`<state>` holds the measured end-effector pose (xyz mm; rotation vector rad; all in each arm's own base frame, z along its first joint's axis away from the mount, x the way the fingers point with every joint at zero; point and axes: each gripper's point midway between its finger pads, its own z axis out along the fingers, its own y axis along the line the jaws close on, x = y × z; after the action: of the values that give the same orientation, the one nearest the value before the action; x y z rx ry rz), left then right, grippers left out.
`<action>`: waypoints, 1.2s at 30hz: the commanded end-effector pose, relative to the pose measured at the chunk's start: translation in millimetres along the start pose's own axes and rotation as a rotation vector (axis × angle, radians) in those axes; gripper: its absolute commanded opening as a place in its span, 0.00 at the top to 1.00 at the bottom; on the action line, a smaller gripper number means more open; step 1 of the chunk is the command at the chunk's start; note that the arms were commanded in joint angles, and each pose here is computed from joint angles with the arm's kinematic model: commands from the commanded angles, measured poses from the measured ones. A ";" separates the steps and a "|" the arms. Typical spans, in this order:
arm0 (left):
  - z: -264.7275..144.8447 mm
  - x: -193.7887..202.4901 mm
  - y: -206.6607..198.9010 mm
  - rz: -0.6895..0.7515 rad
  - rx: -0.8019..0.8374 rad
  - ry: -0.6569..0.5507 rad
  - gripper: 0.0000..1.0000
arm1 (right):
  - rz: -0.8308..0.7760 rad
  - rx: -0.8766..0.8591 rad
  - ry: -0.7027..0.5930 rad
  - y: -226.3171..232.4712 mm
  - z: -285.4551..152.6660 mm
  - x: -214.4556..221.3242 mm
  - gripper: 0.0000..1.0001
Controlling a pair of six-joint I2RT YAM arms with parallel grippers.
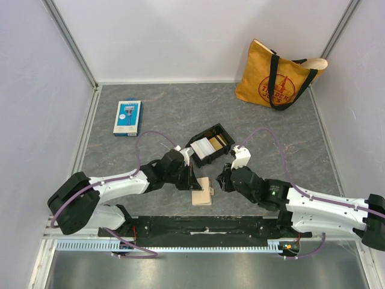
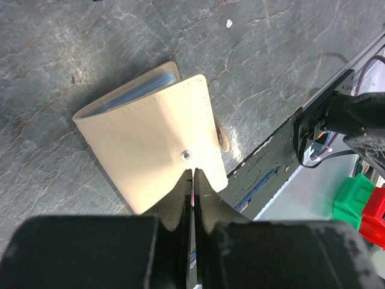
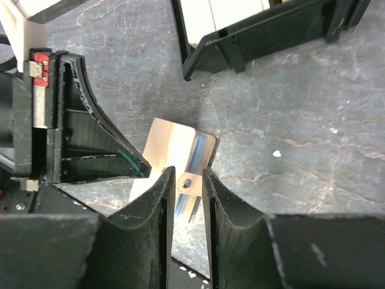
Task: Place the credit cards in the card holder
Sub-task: Close the card holder at the center of the board.
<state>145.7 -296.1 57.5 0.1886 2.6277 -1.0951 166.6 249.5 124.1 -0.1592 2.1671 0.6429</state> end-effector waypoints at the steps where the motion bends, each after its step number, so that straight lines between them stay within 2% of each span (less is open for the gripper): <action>1: -12.1 -20.9 -13.2 0.094 0.017 -0.086 0.98 | -0.150 0.022 -0.068 -10.8 -3.5 -16.2 0.69; 8: -32.1 -35.8 -19.5 0.163 0.017 -0.187 0.98 | -0.206 -0.025 -0.105 -11.3 -12.8 -21.3 0.71; 13: -55.4 -48.4 -18.0 0.212 0.016 -0.319 0.98 | -0.279 -0.088 -0.116 -6.8 -15.0 -19.1 0.70; 15: -59.3 -49.5 -10.6 0.231 -0.012 -0.346 0.98 | -0.291 -0.078 -0.107 -9.3 -15.1 -17.3 0.73; 16: -59.2 -47.1 -5.3 0.236 -0.031 -0.338 0.98 | -0.285 -0.065 -0.097 -11.1 -15.1 -16.7 0.76; 18: -55.2 -40.4 4.4 0.238 -0.065 -0.302 0.98 | -0.253 0.005 -0.086 -21.6 -13.9 -16.1 0.90; 20: -48.0 -29.8 10.6 0.240 -0.072 -0.246 0.98 | -0.248 0.021 -0.059 -23.9 -12.6 -11.0 0.96; 26: -23.6 -9.3 9.2 0.237 -0.007 -0.117 0.98 | -0.236 -0.019 0.041 -19.5 -6.5 14.8 1.00; 36: -4.2 -0.2 3.6 0.222 0.047 -0.042 0.98 | -0.194 -0.080 0.151 -4.2 9.5 46.1 1.00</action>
<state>144.3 -272.7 47.1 0.3748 2.5446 -0.9728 149.8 238.0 84.9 -0.4750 2.2148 0.5369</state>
